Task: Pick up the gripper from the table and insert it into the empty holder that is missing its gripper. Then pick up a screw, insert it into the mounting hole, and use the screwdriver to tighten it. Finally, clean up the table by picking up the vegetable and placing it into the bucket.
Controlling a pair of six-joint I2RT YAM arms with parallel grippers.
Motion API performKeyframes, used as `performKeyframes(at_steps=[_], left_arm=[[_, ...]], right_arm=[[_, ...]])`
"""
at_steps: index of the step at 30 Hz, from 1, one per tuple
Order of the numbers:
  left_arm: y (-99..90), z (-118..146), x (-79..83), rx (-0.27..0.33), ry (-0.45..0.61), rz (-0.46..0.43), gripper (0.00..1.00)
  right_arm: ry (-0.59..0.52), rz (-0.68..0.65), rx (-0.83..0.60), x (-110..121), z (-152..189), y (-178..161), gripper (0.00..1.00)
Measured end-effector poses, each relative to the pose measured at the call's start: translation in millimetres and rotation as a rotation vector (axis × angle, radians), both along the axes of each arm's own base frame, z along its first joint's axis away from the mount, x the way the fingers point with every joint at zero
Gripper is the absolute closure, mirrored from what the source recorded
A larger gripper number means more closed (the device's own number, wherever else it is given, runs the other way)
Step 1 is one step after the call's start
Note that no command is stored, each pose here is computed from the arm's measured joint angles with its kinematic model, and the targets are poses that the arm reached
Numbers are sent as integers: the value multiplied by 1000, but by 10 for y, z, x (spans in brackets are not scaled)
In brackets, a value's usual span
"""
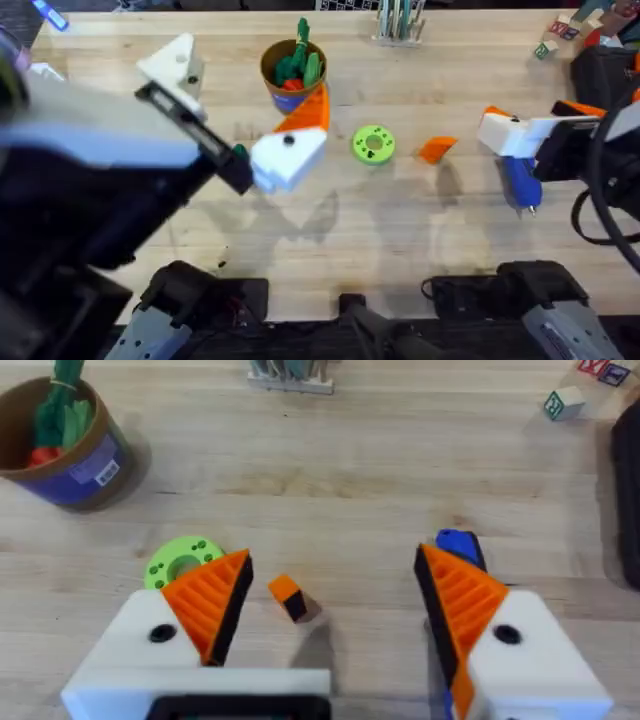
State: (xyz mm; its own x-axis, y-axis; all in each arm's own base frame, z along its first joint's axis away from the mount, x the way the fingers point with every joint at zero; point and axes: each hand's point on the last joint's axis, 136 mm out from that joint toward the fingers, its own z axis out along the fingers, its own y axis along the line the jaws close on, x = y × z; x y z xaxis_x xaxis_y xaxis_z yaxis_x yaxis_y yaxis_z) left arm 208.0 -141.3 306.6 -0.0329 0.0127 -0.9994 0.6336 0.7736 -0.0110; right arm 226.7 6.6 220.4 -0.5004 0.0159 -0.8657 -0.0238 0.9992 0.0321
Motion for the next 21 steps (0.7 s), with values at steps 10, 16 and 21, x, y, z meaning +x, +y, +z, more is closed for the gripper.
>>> performKeyframes(at_steps=[10,16,21], left_arm=[[30,-519,-161,-54,-299,-8,10],[8,-849,-128,-32,-261,-11,8],[-40,-1212,-113,29,-123,-33,7]], right_arm=[[0,0,0,0,1,0,9],[0,0,0,-1,-1,0,9],[1,0,0,-1,-1,0,9]])
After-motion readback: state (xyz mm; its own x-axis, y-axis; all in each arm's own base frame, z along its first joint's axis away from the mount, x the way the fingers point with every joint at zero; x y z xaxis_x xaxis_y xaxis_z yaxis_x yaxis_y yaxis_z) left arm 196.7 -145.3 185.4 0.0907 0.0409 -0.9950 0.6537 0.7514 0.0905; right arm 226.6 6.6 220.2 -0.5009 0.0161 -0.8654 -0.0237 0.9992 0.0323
